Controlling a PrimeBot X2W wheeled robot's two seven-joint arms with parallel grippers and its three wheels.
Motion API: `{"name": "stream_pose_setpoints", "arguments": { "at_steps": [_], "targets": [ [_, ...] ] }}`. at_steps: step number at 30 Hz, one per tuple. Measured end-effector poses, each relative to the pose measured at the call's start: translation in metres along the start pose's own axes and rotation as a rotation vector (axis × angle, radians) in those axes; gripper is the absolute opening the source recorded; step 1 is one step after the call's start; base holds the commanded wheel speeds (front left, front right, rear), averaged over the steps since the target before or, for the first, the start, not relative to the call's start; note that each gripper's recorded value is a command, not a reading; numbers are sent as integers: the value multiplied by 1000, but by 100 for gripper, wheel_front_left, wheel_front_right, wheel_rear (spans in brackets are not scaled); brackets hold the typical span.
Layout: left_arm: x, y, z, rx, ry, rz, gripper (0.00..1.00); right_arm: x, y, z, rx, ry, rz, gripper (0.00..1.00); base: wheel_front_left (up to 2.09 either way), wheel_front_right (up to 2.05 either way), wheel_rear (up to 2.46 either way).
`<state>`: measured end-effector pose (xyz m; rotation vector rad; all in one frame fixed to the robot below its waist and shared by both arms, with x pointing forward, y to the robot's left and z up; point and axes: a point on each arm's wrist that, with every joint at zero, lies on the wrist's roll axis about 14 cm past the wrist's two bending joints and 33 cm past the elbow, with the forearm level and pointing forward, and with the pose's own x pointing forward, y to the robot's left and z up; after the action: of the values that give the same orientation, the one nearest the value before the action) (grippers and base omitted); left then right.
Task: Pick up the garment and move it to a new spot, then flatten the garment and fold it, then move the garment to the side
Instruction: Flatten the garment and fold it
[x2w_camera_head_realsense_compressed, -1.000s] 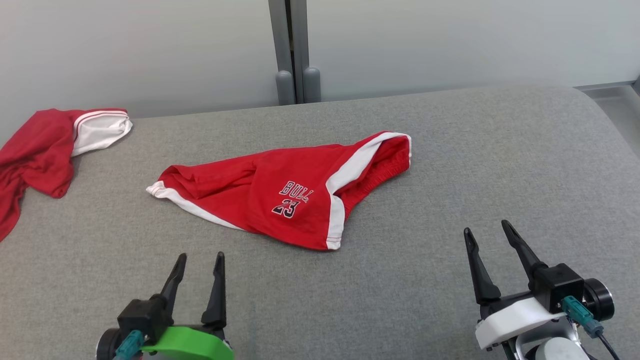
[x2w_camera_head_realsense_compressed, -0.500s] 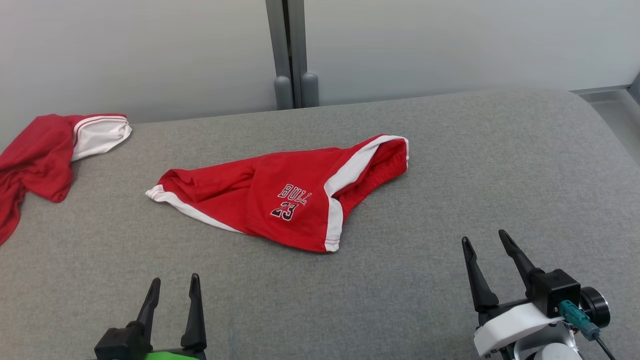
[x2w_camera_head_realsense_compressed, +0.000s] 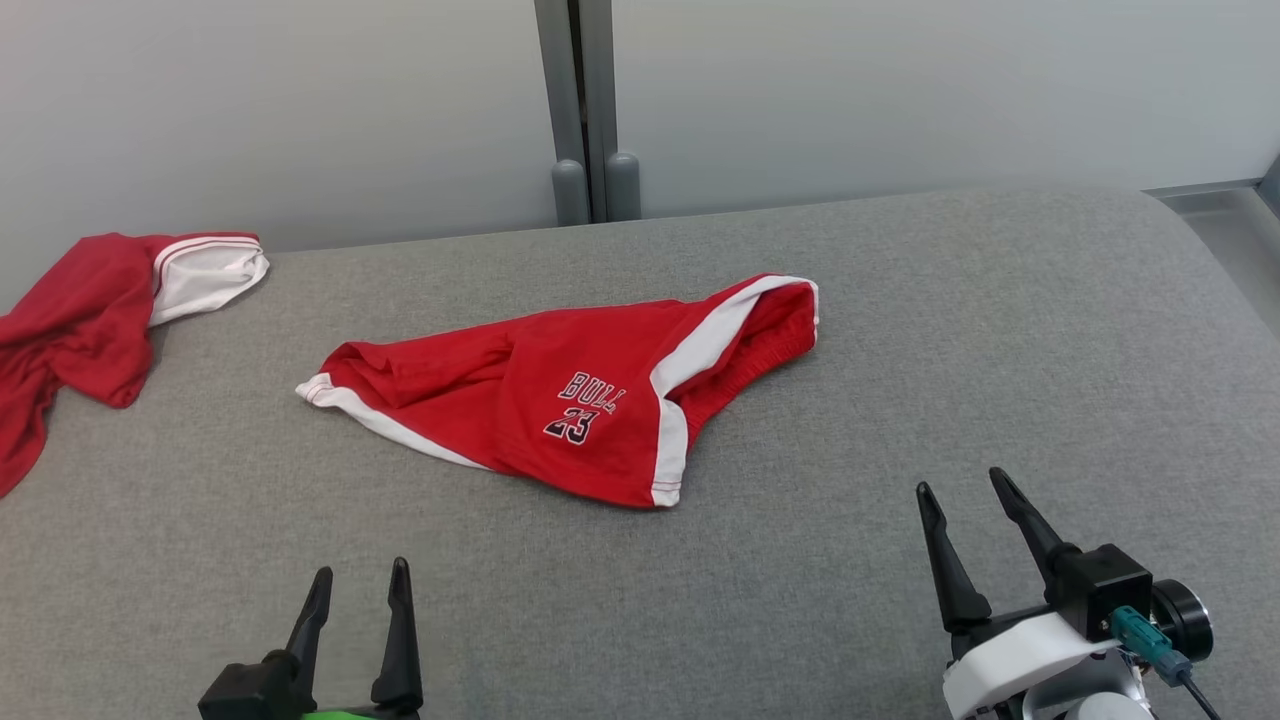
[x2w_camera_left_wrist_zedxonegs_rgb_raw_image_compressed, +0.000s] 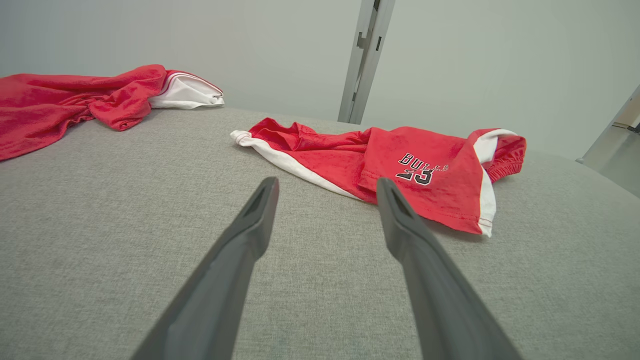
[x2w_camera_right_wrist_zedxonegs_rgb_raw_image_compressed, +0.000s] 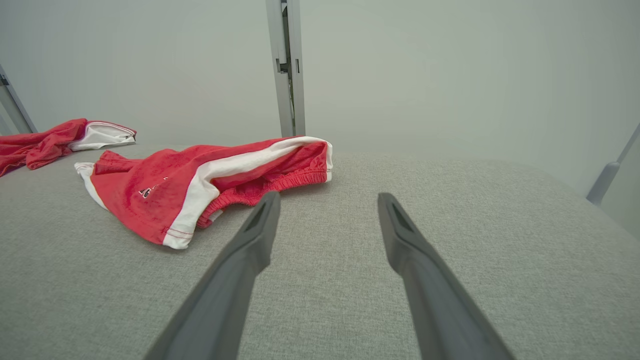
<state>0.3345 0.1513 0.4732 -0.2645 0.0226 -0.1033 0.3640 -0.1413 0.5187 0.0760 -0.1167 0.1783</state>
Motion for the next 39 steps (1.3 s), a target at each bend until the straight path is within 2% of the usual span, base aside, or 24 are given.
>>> {"name": "stream_pose_setpoints", "arguments": {
  "at_steps": [6, 15, 21, 32, 39],
  "targets": [
    [-1, -15, -11, -8, 36, -45, 100, -2, 0, -1, 2, 3, -2, 100, 0, 0, 0],
    [18, -86, -50, 18, 169, -285, 100, -3, -2, -6, 1, 19, -6, 100, 0, 0, 0],
    [40, -112, -73, -5, 263, -371, 100, 7, -7, -5, -9, 13, -15, 100, 0, 0, 0],
    [69, -138, -127, -77, 462, -431, 100, 21, -35, -21, -23, 56, -84, 100, 0, 0, 0],
    [86, -157, -130, -112, 464, -468, 100, 17, -52, -32, -28, 91, -133, 100, 0, 0, 0]
  ]
}}
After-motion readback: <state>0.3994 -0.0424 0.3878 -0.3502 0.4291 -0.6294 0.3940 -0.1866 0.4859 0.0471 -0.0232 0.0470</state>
